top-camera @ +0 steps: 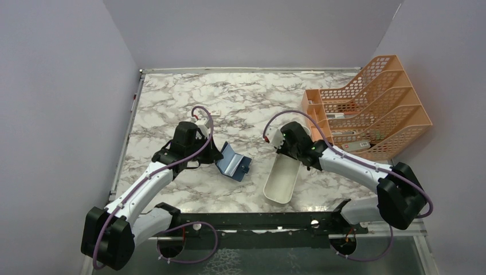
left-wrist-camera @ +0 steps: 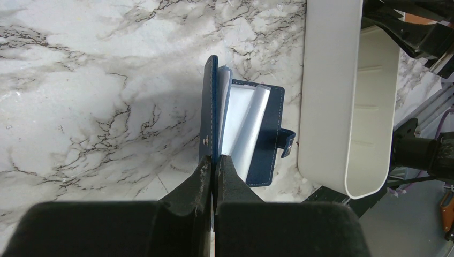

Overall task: Put the credit cards into the card holder
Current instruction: Pick up the credit card from the storage box.

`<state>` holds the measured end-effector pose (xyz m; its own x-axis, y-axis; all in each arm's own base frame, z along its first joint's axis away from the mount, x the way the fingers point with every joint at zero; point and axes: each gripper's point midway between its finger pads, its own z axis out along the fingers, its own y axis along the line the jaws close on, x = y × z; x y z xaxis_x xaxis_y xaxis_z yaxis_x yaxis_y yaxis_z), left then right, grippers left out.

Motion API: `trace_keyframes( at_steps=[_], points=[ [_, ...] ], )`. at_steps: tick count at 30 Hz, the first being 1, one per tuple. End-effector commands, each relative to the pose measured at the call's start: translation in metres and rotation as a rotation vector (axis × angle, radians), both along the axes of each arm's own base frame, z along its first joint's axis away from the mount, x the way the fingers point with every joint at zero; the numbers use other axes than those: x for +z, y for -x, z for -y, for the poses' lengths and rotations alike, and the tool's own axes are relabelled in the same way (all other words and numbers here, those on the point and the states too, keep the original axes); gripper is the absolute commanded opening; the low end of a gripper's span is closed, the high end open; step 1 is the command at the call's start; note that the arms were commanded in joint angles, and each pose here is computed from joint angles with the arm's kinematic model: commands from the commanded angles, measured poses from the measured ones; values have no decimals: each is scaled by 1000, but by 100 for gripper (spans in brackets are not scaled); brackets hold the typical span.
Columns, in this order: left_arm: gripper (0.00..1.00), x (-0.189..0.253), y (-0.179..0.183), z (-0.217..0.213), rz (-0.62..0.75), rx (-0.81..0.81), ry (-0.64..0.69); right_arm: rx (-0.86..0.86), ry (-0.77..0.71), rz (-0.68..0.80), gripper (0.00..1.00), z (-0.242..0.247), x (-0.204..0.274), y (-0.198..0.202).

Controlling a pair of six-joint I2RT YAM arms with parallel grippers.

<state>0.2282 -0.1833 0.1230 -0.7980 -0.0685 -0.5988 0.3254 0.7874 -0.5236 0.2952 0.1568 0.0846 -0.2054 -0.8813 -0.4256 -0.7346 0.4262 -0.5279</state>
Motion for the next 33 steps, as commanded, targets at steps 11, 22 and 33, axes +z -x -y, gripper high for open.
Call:
trace_keyframes(
  at_steps=[11,22,33],
  points=[
    [0,19,-11,1,60,39,41,17,-197,-84,3,-24,46,20],
    [0,26,-9,14,35,123,234,46,-330,-122,1,-37,77,39],
    [0,45,-13,24,49,196,460,-97,-971,-156,1,-97,193,42]
  ],
)
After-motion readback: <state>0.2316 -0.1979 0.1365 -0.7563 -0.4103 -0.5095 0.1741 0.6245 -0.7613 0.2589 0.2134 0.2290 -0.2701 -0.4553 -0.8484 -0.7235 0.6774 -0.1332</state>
